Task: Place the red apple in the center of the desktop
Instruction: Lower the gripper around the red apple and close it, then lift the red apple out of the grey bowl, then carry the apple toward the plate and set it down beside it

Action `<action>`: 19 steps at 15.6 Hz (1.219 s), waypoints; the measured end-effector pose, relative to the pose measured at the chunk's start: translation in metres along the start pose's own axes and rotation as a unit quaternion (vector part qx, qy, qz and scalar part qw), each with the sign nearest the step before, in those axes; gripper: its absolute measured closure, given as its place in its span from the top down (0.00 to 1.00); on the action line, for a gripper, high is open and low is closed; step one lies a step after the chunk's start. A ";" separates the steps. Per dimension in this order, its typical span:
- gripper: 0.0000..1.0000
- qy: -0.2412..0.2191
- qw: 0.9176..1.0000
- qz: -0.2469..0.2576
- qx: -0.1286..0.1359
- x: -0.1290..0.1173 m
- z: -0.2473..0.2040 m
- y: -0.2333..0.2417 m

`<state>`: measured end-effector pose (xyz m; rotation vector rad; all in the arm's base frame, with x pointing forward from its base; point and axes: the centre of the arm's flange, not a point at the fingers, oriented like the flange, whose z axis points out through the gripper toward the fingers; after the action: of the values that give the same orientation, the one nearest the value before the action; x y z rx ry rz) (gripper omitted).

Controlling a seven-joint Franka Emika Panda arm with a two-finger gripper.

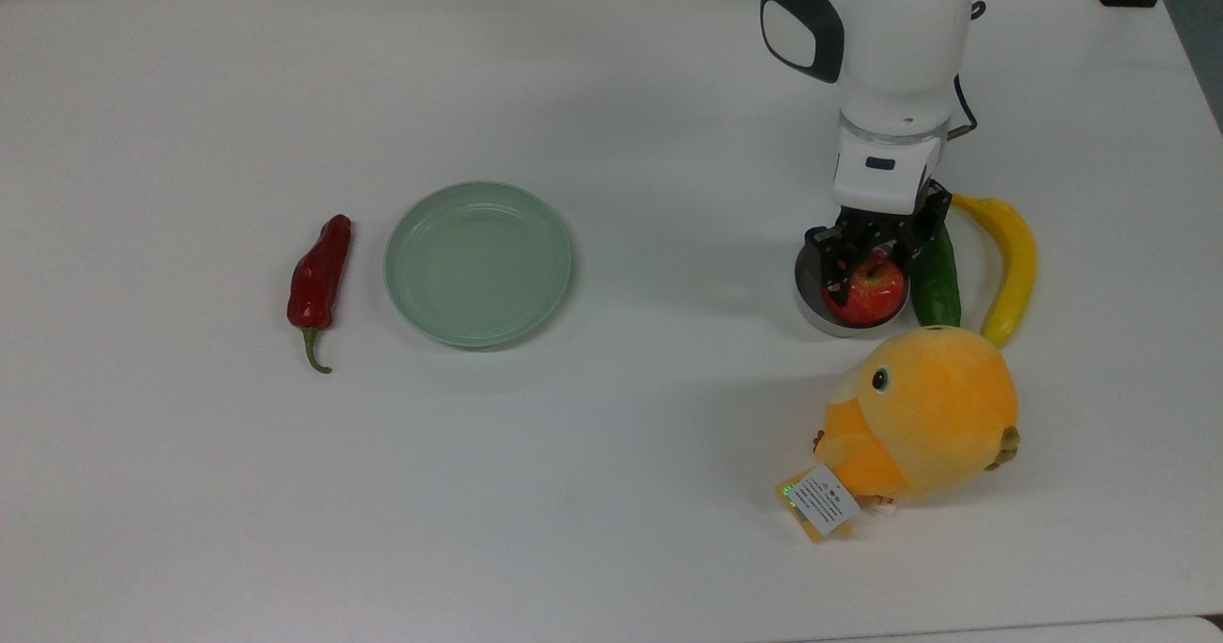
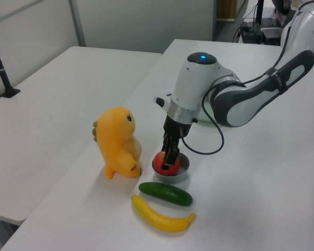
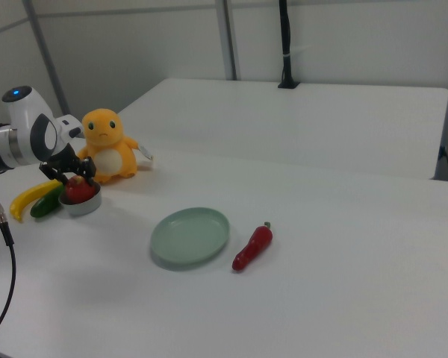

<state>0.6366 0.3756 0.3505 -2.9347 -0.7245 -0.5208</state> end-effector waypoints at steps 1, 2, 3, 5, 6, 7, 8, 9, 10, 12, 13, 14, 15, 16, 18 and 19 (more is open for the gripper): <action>0.72 0.005 1.000 0.000 -0.002 0.003 -0.006 0.002; 0.72 0.012 1.000 -0.002 -0.003 0.006 -0.015 0.003; 0.72 0.022 1.000 -0.004 -0.001 0.010 -0.030 0.000; 0.72 0.034 0.999 -0.003 -0.001 0.011 -0.054 0.000; 0.72 0.036 0.999 -0.001 -0.003 0.010 -0.062 0.003; 0.72 0.038 0.999 0.002 -0.006 0.008 -0.070 0.009; 0.72 0.040 0.999 0.006 -0.009 0.007 -0.077 0.016; 0.72 0.041 0.999 0.010 -0.012 0.004 -0.083 0.024; 0.72 0.040 0.999 0.015 -0.016 0.001 -0.088 0.032; 0.72 0.025 0.999 0.024 -0.025 -0.007 -0.094 0.048; 0.72 0.009 0.999 0.029 -0.033 -0.014 -0.095 0.056; 0.72 -0.007 0.999 0.035 -0.041 -0.021 -0.097 0.066; 0.72 -0.020 0.998 0.040 -0.048 -0.028 -0.099 0.075; 0.72 -0.030 0.997 0.045 -0.055 -0.034 -0.100 0.084; 0.72 -0.046 0.995 0.054 -0.064 -0.048 -0.100 0.098; 0.72 -0.052 0.995 0.057 -0.066 -0.054 -0.098 0.103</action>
<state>0.6093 0.2462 0.4248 -3.1245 -0.5462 -0.4239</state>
